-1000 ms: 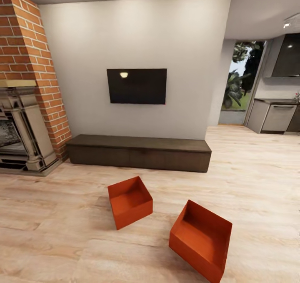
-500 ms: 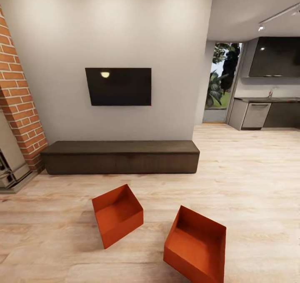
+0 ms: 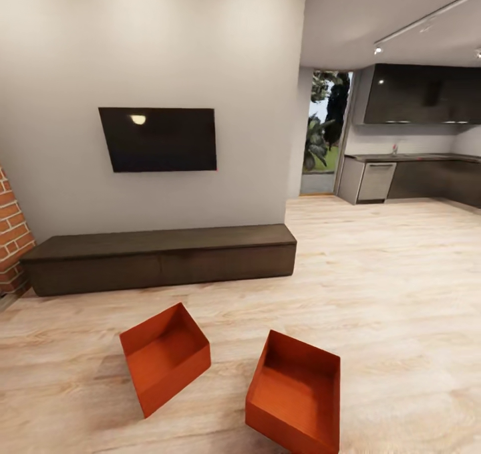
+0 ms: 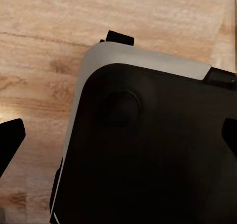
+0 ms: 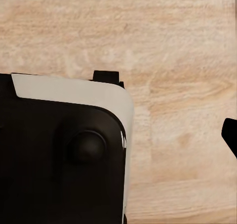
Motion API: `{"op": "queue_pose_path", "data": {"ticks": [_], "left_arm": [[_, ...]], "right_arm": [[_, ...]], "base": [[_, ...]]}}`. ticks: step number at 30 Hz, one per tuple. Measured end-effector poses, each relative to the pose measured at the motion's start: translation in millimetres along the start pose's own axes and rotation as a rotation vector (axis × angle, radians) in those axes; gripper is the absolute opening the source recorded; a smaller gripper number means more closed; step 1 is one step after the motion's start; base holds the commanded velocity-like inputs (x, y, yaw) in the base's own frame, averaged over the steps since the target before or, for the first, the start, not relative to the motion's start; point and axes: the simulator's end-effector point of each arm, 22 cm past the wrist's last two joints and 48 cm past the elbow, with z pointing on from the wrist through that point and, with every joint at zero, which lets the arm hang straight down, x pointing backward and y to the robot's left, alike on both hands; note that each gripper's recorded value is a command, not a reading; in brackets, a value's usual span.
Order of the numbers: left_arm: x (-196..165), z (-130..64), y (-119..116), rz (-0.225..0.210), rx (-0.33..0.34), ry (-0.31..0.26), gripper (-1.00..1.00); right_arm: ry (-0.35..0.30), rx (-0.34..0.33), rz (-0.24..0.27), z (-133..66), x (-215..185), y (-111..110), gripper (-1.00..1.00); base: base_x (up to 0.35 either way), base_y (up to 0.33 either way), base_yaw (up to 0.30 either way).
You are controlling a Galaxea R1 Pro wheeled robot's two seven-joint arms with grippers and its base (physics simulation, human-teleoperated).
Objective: Move the two storage containers from the living room to the garage. In the garage, place one container on the floor and stack the other container on top of it (either order is fine).
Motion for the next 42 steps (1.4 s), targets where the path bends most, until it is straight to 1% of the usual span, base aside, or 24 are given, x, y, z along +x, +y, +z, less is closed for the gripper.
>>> {"op": "queue_pose_path", "data": {"ticks": [11,17,24,27,31,37,42], "left_arm": [[-2.9,-0.1,-1.4,-0.005,0.002,-0.006,1.00],[-2.1,-0.2,-0.2,-0.004,0.001,-0.005,1.00],[-1.0,-0.2,-0.2,-0.004,0.001,-0.003,1.00],[-0.4,-0.2,0.2,-0.004,0.000,-0.001,1.00],[-0.1,-0.2,0.4,-0.004,0.000,-0.001,1.00],[0.0,-0.2,0.4,-0.004,0.000,-0.001,1.00],[-0.8,-0.1,0.2,-0.004,0.000,-0.002,1.00]], "right_arm": [[0.000,0.000,0.000,0.0,0.0,0.0,1.00],[0.001,-0.001,0.000,-0.1,0.3,0.1,1.00],[0.002,-0.012,-0.019,-0.2,0.7,1.6,1.00],[0.001,-0.012,-0.019,-0.2,0.4,1.7,1.00],[0.000,-0.010,-0.007,-0.2,0.2,1.5,1.00],[0.002,-0.004,0.003,-0.2,0.6,0.8,1.00],[0.003,-0.003,0.003,0.0,0.6,0.6,1.00]], "base": [[0.000,0.000,-0.242],[0.078,0.000,-0.075],[0.217,0.000,-0.003],[0.300,0.000,0.000],[0.313,0.000,-0.009],[0.287,0.000,-0.172],[0.084,0.000,-0.234]]}}
